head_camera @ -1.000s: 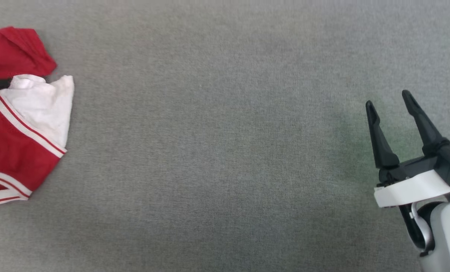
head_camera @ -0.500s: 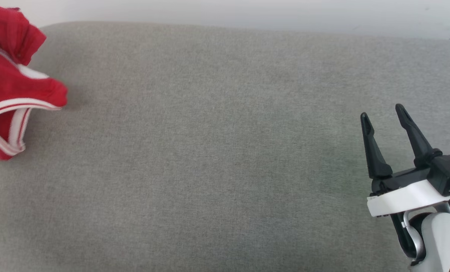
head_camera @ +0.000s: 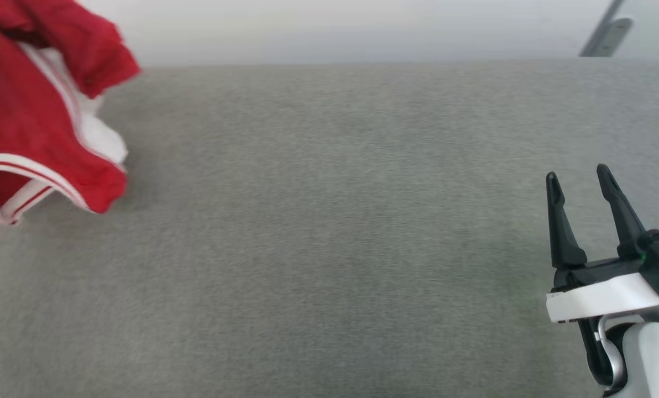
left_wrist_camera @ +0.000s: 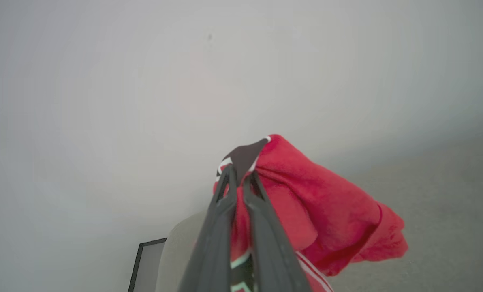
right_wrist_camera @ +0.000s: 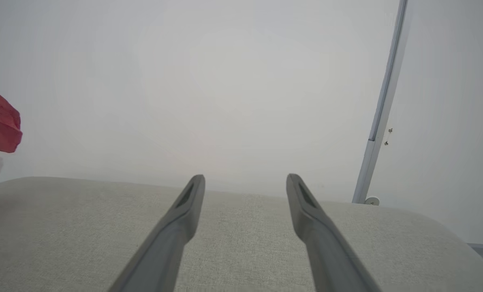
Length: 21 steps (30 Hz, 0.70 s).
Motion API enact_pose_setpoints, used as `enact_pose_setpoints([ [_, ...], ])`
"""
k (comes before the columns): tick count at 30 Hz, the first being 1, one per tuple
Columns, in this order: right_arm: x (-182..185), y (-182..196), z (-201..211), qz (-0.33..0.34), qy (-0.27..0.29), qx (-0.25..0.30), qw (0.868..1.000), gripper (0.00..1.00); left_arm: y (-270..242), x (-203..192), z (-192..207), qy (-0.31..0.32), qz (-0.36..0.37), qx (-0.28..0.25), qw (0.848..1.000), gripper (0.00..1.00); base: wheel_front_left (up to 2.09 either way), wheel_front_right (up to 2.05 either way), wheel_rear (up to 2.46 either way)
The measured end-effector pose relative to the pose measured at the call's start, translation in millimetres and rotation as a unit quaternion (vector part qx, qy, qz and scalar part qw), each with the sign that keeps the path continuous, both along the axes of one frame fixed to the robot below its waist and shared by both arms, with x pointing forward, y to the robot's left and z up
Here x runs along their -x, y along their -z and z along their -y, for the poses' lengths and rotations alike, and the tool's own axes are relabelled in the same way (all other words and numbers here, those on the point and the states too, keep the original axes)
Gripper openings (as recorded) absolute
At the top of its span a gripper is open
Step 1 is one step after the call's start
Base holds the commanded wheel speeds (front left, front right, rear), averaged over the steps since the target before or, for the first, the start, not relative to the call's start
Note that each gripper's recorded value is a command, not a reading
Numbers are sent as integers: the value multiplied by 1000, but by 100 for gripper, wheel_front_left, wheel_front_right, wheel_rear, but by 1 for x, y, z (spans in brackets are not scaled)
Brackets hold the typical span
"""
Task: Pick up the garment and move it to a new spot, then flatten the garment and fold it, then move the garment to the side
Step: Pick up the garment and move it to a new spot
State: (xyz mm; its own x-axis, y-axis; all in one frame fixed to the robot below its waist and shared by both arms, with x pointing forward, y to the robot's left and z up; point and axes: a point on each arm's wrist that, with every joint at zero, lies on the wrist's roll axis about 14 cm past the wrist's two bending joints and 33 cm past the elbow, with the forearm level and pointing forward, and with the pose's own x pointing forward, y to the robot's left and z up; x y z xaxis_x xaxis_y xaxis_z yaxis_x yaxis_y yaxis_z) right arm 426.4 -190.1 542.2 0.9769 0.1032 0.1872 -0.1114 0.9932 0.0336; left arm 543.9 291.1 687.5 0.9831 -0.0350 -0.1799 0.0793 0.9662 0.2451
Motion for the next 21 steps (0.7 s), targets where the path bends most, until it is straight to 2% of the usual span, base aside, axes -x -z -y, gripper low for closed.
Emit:
enact_pose_setpoints([
  [8,25,-4,41,5,67,-8,998,100,-1,4,131,156,-16,-16,987,0,0,0,0],
  [13,39,-3,64,3,105,-9,994,100,14,18,191,232,-45,-14,972,0,0,0,0],
  [14,39,-3,64,3,105,-9,994,100,14,18,191,232,-45,-14,972,0,0,0,0],
  [21,51,0,79,-1,136,-16,991,100,68,44,262,323,-112,-26,939,0,0,0,0],
])
